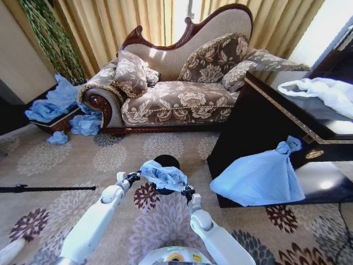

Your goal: Place a garbage bag over the trash bin.

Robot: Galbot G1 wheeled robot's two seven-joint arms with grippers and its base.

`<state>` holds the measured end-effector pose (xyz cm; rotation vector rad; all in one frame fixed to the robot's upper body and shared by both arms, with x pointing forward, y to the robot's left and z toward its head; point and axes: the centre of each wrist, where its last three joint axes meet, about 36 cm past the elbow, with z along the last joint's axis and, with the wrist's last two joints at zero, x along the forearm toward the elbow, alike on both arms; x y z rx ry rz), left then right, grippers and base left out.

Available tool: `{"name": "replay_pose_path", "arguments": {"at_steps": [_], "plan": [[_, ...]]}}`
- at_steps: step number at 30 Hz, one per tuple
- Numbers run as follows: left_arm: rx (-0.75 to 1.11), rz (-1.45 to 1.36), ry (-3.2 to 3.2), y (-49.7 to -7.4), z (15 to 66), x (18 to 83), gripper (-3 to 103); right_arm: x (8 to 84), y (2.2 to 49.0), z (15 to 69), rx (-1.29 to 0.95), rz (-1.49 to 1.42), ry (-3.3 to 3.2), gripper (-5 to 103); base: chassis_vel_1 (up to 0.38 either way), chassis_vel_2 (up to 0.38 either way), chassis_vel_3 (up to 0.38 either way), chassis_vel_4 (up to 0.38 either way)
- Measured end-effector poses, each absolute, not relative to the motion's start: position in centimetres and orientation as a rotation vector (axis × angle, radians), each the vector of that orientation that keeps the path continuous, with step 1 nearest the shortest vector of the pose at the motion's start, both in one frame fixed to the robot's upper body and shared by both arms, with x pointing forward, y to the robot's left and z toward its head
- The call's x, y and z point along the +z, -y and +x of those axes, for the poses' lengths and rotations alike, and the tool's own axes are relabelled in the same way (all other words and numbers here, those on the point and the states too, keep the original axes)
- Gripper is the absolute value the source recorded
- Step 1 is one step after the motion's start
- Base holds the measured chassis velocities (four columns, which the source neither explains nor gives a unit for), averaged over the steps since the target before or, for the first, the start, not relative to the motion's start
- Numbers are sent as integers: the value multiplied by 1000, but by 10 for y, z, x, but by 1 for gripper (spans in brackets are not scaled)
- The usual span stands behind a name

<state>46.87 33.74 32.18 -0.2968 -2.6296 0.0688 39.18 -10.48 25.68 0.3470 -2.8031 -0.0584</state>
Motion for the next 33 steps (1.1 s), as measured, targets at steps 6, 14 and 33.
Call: {"name": "replay_pose_path", "arguments": {"at_steps": [6, 14, 33], "plan": [[62, -322, 2630, -336, 455, 325, 0, 273, 99, 375, -63, 359, 2807, 0, 0, 0, 0, 0], [17, -348, 2602, -341, 436, 331, 0, 277, 92, 356, -43, 361, 2773, 0, 0, 0, 0, 0], [-76, -342, 2538, -359, 443, 311, 0, 245, 100, 361, 30, 313, 2729, 0, 0, 0, 0, 0]]}}
